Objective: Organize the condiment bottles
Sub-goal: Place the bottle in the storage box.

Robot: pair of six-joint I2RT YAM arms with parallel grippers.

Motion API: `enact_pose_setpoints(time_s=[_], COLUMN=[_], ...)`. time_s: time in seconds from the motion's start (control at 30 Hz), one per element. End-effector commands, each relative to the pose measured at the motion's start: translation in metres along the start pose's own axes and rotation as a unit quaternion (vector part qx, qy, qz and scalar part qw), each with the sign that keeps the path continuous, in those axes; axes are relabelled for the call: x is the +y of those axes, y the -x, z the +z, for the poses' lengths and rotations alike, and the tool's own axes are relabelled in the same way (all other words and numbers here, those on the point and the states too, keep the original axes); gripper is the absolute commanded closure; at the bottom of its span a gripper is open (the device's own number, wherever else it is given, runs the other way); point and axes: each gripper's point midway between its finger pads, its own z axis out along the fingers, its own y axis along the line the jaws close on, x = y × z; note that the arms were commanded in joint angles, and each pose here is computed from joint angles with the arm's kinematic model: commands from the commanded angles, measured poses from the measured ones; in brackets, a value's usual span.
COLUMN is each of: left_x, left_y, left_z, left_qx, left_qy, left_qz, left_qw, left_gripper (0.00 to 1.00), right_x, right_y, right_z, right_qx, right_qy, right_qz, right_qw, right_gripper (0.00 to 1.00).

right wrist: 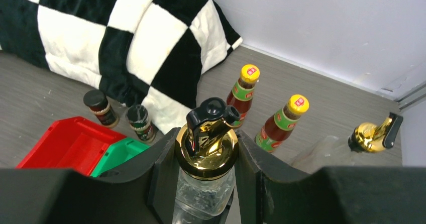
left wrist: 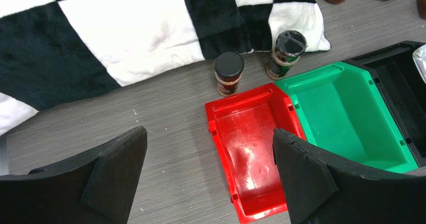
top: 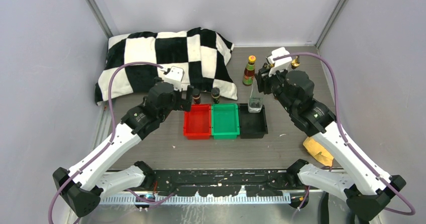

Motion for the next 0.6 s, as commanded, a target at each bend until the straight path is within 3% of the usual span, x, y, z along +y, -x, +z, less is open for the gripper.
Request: enact_pose_setpoints(time_s=[0.0,0.57], left_x=[-0.005,-0.008], left_y=[0.01,0.006], left_z=[0.002,0.004], left_qx=[-0.02,-0.015], left_qy=[-0.01,-0.011], left_qz=[-0.007,-0.004], left_qw=[1.0,1.0], left_gripper=[0.04,0.05], right_x=[-0.004,0.006], right_y=[0.036,0.001], right_z=[-0.023,-0.048], right_qx=[-0.07,-0.049], right_qy=[-0.003,0.027], right_qz=[0.033,0.054], right_qw=[0.997,0.997], right_gripper=[0.99,0.99])
